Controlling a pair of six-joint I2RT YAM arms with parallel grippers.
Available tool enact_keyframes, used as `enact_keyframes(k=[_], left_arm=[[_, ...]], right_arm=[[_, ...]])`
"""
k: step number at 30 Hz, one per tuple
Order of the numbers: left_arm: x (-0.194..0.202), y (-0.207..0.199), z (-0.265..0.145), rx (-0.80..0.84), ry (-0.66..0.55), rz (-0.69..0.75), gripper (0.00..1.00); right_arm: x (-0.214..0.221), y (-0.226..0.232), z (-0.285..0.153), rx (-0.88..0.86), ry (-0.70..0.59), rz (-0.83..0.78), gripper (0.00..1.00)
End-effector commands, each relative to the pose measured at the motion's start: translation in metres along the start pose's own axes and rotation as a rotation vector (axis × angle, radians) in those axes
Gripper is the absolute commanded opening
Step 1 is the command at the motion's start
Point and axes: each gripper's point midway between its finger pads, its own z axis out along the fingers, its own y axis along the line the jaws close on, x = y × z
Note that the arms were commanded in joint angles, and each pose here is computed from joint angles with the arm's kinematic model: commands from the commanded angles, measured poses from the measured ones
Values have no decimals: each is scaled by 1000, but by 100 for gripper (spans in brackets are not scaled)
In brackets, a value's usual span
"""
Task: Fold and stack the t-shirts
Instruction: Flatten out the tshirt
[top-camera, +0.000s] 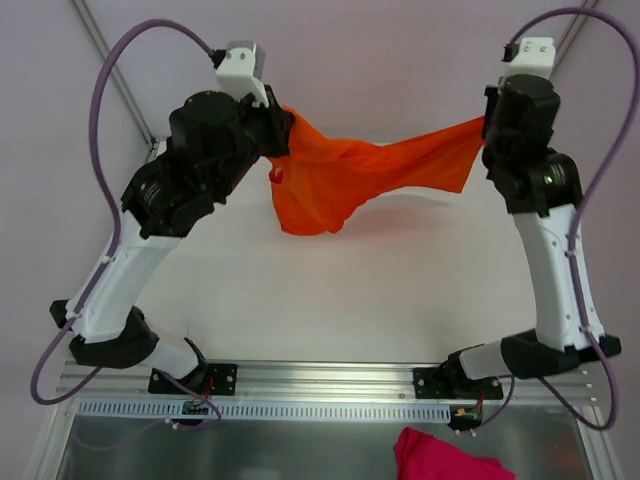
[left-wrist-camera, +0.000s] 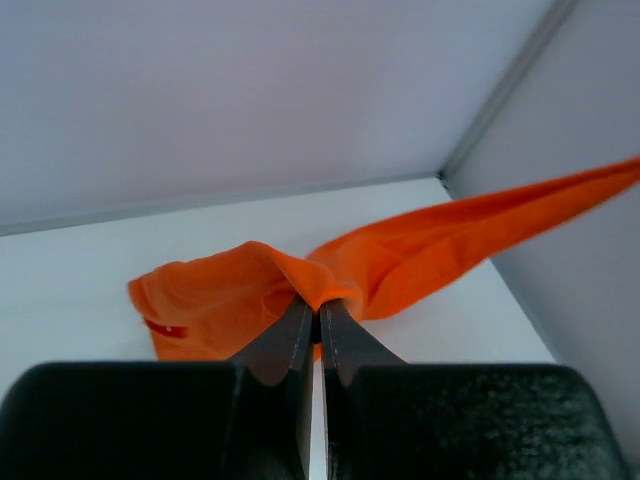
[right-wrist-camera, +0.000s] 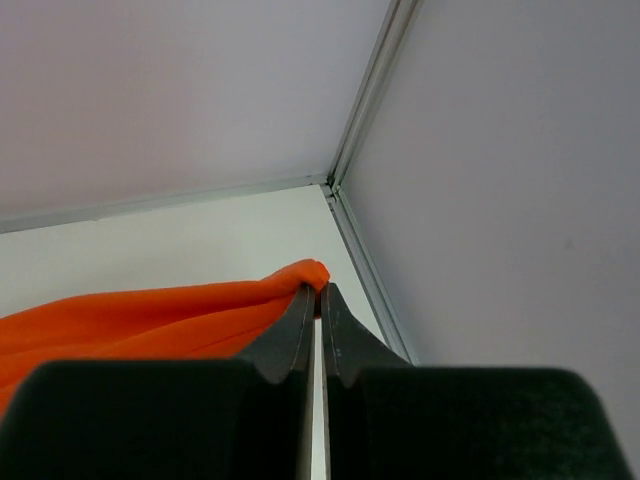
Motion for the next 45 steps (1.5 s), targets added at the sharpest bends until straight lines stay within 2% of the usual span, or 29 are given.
enact_keyframes(k=[1, 3, 4, 5, 8, 9, 15, 20, 23, 27, 29, 30, 31, 32, 34, 36, 37, 39, 40, 41, 42, 43, 44, 45], left_arm=[[-16, -42, -63, 209, -48, -33, 0], [-17, -55, -95, 313, -28, -49, 0], [-11, -77, -115, 440, 7, -55, 0], [-11, -82, -132, 498, 31, -83, 0], [-5, -108, -170, 671, 64, -94, 0], [-11, -106, -183, 706, 43, -97, 0], [-29, -94, -208, 763, -54, -118, 0], [-39, -94, -209, 768, -80, -100, 0], [-34, -94, -190, 679, -80, -70, 0], [-12, -74, -135, 359, -60, 52, 0], [12, -79, -106, 287, -11, 111, 0], [19, -79, -93, 275, 13, 102, 0], [24, -72, -73, 280, 49, 34, 0], [34, -71, -57, 273, 80, 16, 0], [51, -59, -17, 238, 126, -25, 0], [52, -51, 2, 201, 136, -30, 0], [63, -43, 25, 154, 160, -21, 0], [54, -34, 41, 124, 149, -49, 0], [67, -30, 59, 106, 187, -55, 0], [55, -16, 67, 75, 160, -71, 0], [53, -11, 76, 58, 157, -77, 0], [70, -6, 92, 32, 203, -69, 0], [53, 6, 98, 10, 169, -90, 0], [63, 12, 112, -13, 190, -91, 0]], right_arm=[[-25, -48, -63, -9, -123, 59, 1], [-22, -70, -89, -5, -141, 64, 1], [-18, -78, -98, -6, -138, 56, 1], [-18, -94, -117, 0, -164, 82, 1], [-5, -117, -139, 27, -153, 101, 1], [-1, -130, -151, 47, -162, 117, 1], [23, -154, -172, 105, -198, 211, 1], [32, -158, -168, 156, -167, 198, 1], [33, -145, -162, 113, -148, 221, 1], [43, -114, -145, 37, -86, 230, 1], [58, -89, -126, -3, -39, 218, 1], [64, -78, -119, -18, -28, 215, 1], [71, -69, -111, -28, -17, 209, 1], [94, -49, -94, -46, 36, 165, 1], [103, -29, -76, -59, 45, 163, 1], [119, 1, -49, -85, 88, 130, 1], [121, 12, -39, -96, 96, 116, 1], [128, 37, -8, -98, 136, 88, 1], [129, 42, 4, -102, 150, 89, 1], [135, 56, 21, -103, 177, 81, 1], [122, 58, 28, -103, 157, 100, 1], [117, 59, 36, -102, 152, 108, 1], [111, 61, 42, -100, 143, 101, 1], [98, 62, 52, -91, 128, 105, 1]])
